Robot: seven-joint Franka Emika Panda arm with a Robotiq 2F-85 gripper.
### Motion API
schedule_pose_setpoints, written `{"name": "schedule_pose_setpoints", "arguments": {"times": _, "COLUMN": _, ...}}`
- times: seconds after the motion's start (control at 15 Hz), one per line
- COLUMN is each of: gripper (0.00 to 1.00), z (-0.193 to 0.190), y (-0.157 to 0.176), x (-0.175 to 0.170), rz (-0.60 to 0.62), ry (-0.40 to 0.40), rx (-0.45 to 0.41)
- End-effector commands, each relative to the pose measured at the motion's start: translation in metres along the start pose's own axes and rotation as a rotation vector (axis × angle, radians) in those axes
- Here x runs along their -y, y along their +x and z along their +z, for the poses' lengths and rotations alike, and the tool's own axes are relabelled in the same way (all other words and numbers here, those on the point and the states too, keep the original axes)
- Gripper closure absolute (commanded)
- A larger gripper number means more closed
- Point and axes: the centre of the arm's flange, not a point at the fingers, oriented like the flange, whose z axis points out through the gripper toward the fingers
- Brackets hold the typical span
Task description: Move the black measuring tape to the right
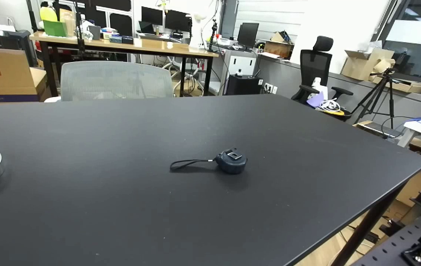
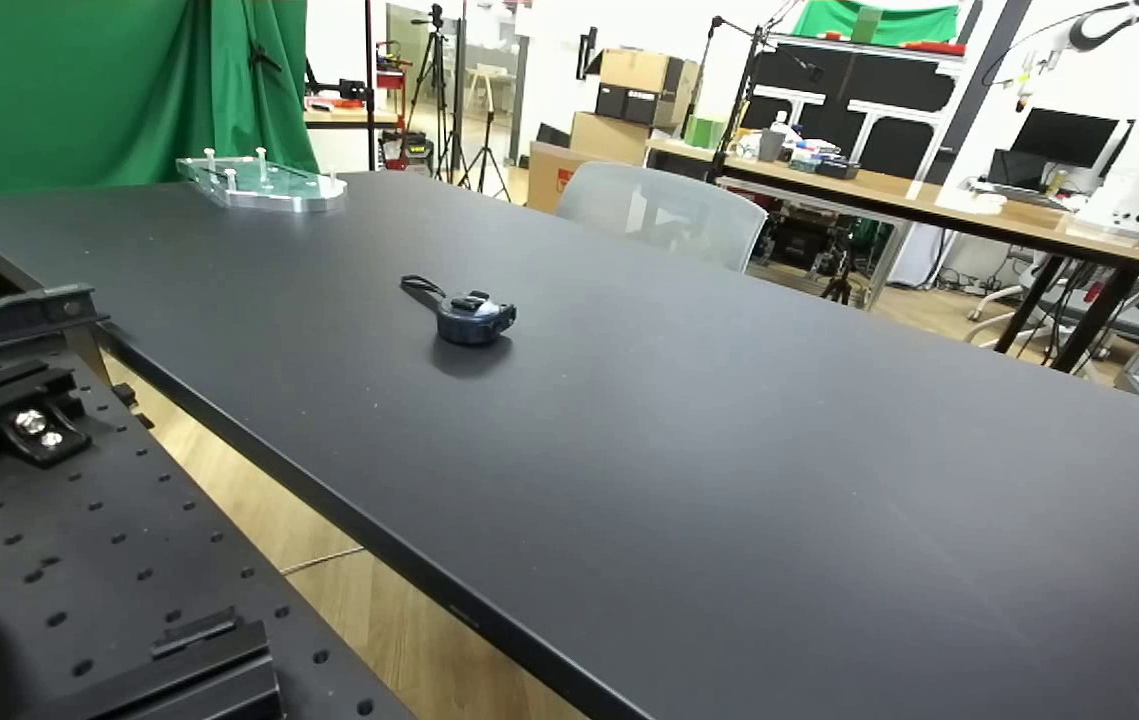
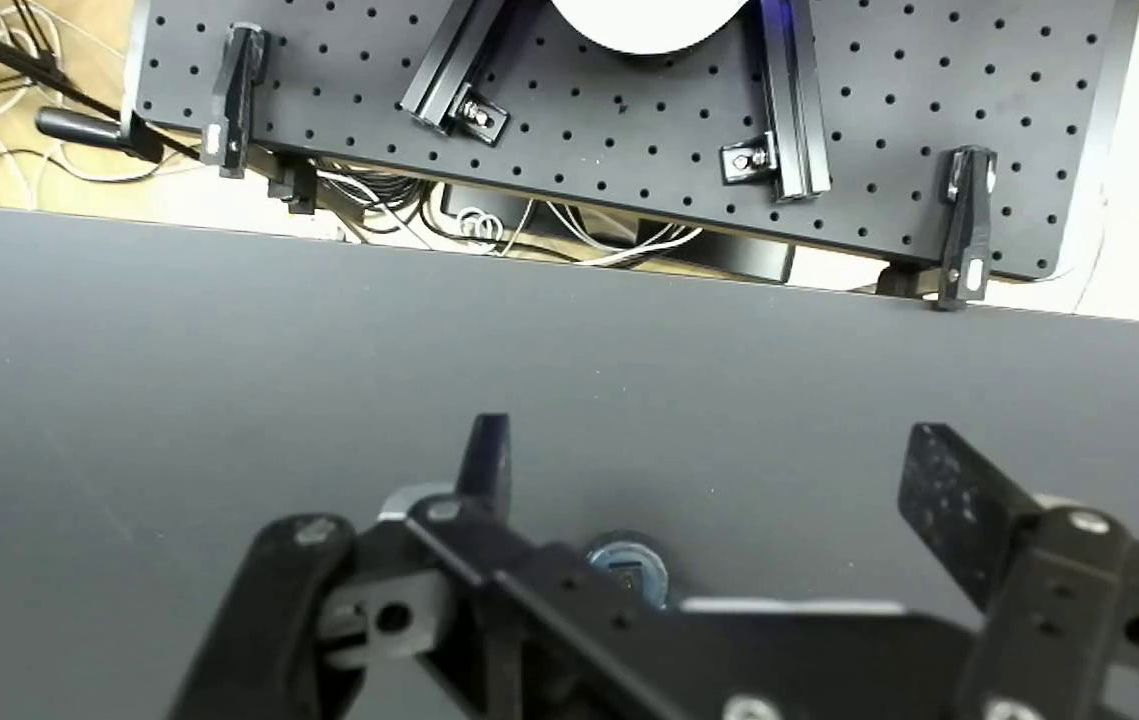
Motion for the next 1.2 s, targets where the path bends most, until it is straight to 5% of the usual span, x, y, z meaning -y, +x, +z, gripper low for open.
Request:
{"name": "schedule_pose_setpoints", "arguments": {"times": 0.0, "gripper": 0.00, "z": 0.000, "y": 0.000, "x": 0.000, "rz": 0.000, "ry": 0.000, "rx": 0.000}}
{"name": "schedule_pose_setpoints", "arguments": {"times": 0.27, "gripper": 0.00, "z": 0.001, "y": 0.009, "x": 0.000, "rz": 0.016, "ry": -0.025, "rx": -0.033}}
{"name": "schedule_pose_setpoints", "arguments": {"times": 0.73, "gripper": 0.00, "z": 0.029, "y": 0.073, "x": -0.004, "rz": -0.066, "ry": -0.130, "rx": -0.253}}
{"name": "schedule_pose_setpoints", "arguments": {"times": 1.13, "gripper": 0.00, "z": 0.073, "y": 0.115, "x": 0.009, "rz": -0.152, "ry": -0.057, "rx": -0.373}}
